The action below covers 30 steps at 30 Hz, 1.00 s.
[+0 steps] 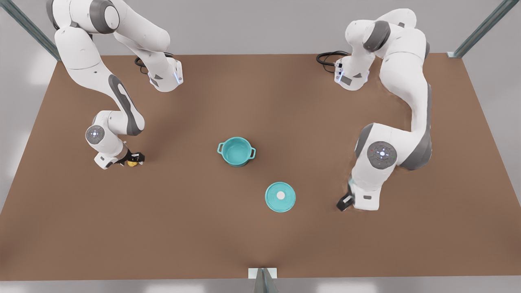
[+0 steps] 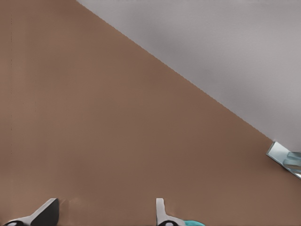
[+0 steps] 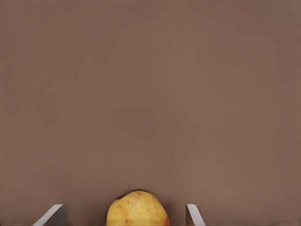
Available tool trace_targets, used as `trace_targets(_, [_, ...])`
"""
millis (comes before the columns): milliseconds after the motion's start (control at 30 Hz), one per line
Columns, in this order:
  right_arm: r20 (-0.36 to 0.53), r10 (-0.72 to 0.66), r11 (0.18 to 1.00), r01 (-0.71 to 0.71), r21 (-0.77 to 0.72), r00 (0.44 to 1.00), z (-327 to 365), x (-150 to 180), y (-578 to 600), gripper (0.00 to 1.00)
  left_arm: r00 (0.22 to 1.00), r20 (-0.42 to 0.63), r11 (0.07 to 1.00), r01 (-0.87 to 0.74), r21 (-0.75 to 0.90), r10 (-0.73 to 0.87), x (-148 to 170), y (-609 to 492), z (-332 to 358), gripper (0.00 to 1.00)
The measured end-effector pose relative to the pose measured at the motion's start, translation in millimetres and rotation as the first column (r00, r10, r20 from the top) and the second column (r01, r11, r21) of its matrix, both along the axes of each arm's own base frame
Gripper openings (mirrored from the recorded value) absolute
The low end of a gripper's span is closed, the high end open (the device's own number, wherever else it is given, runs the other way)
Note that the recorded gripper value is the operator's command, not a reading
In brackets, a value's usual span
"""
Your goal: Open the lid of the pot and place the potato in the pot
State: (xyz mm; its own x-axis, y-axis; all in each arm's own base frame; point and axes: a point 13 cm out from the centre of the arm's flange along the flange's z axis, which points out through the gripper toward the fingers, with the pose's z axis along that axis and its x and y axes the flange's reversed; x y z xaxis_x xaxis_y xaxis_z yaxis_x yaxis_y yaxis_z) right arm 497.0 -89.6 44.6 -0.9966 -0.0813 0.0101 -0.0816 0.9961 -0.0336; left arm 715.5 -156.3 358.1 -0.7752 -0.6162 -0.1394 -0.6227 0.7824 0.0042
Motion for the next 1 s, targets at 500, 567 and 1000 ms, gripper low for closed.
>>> trace_targets(500, [-0.015, 0.002, 1.0, -0.002, -0.005, 1.0, -1.9, -14.0, -6.8, 0.79, 0.963, -0.159, 0.976, 0.212, -0.037, -0.216, -138.3, 166.5, 29.1, 1.0])
trace_targets(567, [-0.015, 0.004, 1.0, -0.004, -0.006, 1.0, -1.9, -14.0, -6.8, 0.79, 0.955, -0.156, 0.968, 0.249, -0.04, -0.252, -135.9, 174.0, 28.0, 1.0])
trace_targets(1000, [-0.017, 0.01, 1.0, -0.01, -0.006, 1.0, -3.7, -14.8, -6.9, 0.54, 0.854, -0.154, 0.868, 0.494, -0.053, -0.496, -130.0, 145.6, 25.3, 1.0])
